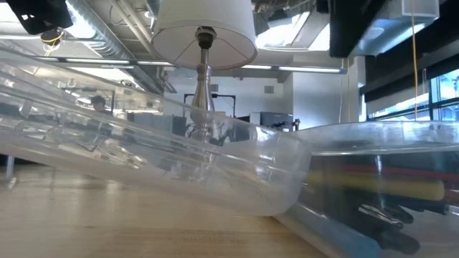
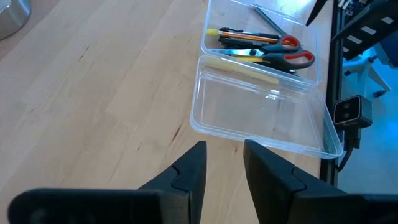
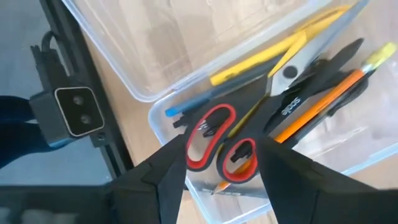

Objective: Pick & place school supplies into a supply box
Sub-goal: Put the orange pencil into the transparent supply box

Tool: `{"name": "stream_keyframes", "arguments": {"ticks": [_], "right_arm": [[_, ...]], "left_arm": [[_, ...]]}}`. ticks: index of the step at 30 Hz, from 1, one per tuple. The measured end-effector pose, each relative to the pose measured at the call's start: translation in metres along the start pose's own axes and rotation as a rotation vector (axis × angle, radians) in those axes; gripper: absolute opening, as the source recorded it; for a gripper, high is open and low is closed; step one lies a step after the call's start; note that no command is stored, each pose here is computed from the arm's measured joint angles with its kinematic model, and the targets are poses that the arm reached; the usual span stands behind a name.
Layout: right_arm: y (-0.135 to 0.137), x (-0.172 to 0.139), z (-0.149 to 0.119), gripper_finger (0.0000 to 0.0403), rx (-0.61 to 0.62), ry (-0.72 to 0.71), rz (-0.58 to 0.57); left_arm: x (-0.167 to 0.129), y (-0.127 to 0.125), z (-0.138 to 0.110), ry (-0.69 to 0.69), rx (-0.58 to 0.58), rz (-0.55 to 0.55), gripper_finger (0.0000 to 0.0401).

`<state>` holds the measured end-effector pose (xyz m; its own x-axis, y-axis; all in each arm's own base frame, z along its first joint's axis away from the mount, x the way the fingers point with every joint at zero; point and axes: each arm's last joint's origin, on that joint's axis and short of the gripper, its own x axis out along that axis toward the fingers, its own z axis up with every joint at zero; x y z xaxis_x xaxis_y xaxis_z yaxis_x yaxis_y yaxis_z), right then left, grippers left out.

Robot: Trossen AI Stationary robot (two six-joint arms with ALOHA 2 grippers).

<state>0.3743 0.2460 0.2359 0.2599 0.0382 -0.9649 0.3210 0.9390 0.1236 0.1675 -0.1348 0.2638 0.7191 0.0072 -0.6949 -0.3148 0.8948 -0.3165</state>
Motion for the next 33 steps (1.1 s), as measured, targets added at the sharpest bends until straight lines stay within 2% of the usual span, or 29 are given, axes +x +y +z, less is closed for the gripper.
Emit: {"name": "stream_keyframes", "arguments": {"ticks": [9, 21, 27, 33], "right_arm": [[-0.005, -0.027, 0.003, 0.0194, -0.016, -0.099, 0.004], [-0.005, -0.029, 0.004, 0.0194, -0.112, -0.107, 0.013], [0.0, -0.03, 0.008, 0.0194, -0.102, -0.13, 0.077], [0.001, -0.03, 0.01, 0.0194, -0.191, -0.178, 0.057]], "left_arm": [[0.0, 0.0, 0.0, 0.009, 0.0, -0.005, 0.01], [0.0, 0.0, 0.0, 0.01, 0.0, -0.006, 0.01], [0.0, 0.0, 0.0, 0.01, 0.0, -0.006, 0.01], [0.0, 0.0, 0.0, 0.01, -0.001, -0.006, 0.01]]}}
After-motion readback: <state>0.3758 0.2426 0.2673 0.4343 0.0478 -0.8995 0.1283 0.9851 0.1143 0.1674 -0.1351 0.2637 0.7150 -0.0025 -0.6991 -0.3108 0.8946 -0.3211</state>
